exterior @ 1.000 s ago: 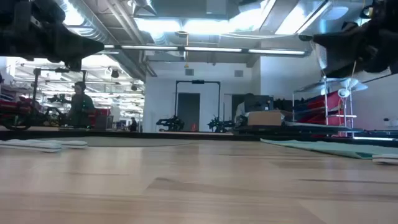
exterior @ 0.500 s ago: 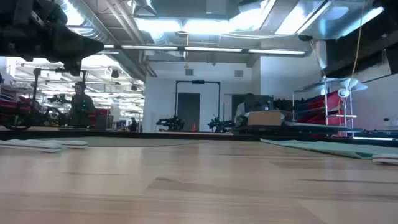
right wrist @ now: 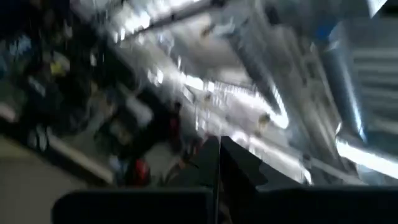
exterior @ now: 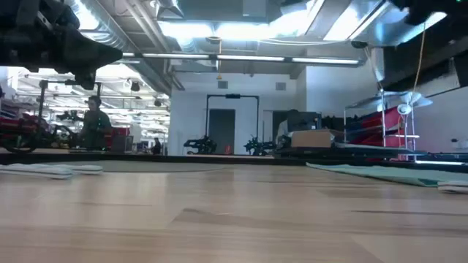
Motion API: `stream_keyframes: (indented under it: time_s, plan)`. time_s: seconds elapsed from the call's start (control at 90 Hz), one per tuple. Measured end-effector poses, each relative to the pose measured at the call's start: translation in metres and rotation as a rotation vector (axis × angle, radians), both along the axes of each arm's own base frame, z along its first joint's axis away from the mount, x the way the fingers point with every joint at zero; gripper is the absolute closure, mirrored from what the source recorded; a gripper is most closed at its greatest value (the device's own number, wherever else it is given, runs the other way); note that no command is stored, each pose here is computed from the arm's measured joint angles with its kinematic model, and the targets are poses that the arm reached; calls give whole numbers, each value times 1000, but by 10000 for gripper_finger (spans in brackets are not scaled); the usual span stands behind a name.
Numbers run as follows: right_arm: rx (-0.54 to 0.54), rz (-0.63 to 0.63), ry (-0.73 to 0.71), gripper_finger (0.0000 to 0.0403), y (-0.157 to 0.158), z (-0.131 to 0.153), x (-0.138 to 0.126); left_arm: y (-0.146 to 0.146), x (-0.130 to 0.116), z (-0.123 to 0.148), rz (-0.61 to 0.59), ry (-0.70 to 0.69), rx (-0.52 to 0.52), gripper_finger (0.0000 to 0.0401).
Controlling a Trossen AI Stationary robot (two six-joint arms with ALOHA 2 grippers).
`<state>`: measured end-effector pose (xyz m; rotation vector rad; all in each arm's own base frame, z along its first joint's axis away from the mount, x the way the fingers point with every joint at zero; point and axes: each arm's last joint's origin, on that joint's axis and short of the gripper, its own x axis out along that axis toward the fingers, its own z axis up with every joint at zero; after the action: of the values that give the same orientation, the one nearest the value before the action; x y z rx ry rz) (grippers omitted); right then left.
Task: Set table place
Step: Fold the blue table napkin
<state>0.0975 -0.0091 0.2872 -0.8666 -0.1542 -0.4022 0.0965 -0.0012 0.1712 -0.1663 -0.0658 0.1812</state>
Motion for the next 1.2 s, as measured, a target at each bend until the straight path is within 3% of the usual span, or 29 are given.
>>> stream_keyframes:
  time_s: [0.244, 0.422, 0.578, 0.856, 1.2]
  plan:
    - [148, -290, 544, 403, -8, 23, 43, 0, 0, 0, 6, 3, 17, 401]
    - [254, -373, 912, 403, -10, 7, 73, 0, 0, 0, 5, 1, 9, 401]
    - [363, -499, 1101, 403, -24, -20, 94, 0, 0, 0, 5, 0, 7, 401]
    - [623, -761, 1169, 403, -84, -66, 118, 0, 0, 3, 5, -27, 0, 401]
    - [888, -814, 1035, 403, -151, -109, 132, 1, 0, 1, 11, -12, 2, 401]
